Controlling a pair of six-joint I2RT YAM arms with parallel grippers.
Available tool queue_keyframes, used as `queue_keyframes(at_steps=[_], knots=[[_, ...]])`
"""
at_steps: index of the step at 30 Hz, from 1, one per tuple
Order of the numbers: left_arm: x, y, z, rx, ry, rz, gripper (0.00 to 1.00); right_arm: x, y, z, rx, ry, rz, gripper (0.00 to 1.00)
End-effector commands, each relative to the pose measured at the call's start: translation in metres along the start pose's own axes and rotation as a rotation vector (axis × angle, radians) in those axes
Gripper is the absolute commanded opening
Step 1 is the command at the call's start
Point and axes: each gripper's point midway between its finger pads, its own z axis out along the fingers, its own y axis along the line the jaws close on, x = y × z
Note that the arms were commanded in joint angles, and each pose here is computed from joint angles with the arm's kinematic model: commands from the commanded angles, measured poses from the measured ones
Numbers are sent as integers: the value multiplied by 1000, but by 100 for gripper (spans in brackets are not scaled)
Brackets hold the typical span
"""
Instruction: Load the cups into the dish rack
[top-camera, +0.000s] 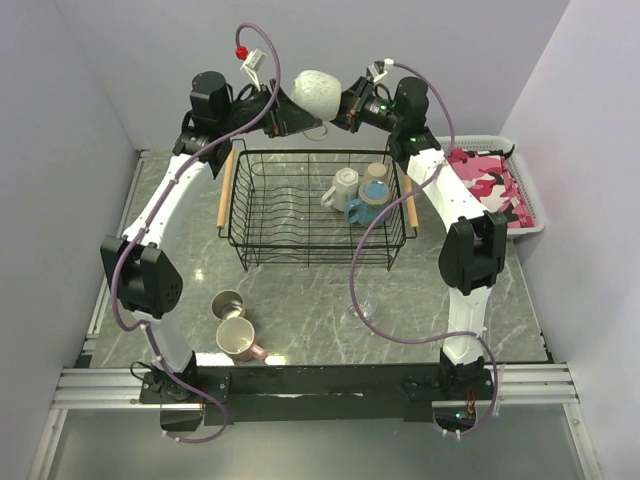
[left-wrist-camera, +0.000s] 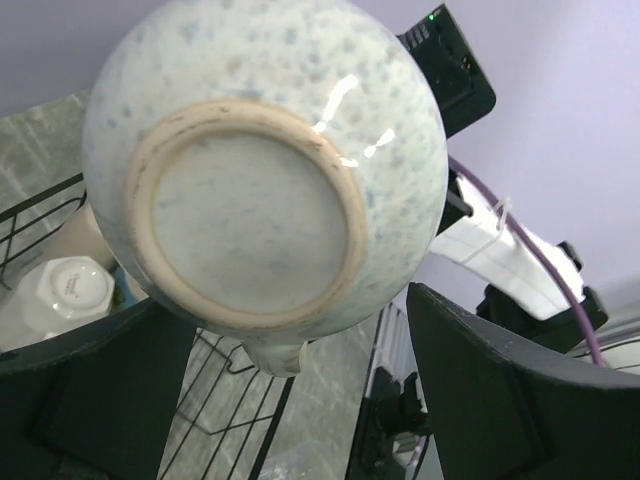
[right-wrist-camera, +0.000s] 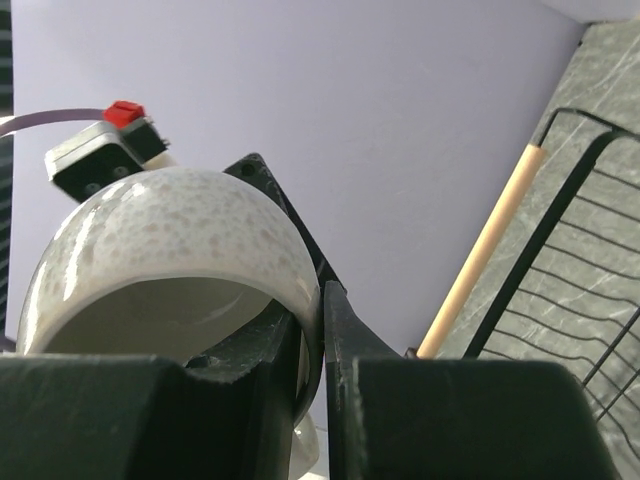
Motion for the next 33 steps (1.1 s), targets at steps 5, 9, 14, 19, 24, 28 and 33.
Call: queue_keyframes(at_steps=[5,9,14,19,24,28,33], knots=[[-6,-43,18,138,-43,-7,88,-10,63,-1,-155,-49,-123,0],[-6,-46,20,144,-55,-8,88,-9,65,0,-169,-54,-108,0],[-3,-47,24,137,-57,-15,84,-1,69,4,-175,-40,-109,0],[-8,-46,27,110,-87,-10,76,8,67,7,-167,-26,-98,0],[-15,-45,31,97,-111,-12,54,15,59,5,-155,-16,-87,0],[-16,-44,31,86,-110,-3,33,20,59,1,-144,-12,-89,0],[-22,-44,29,83,-115,21,9,28,51,-2,-121,14,-80,0]])
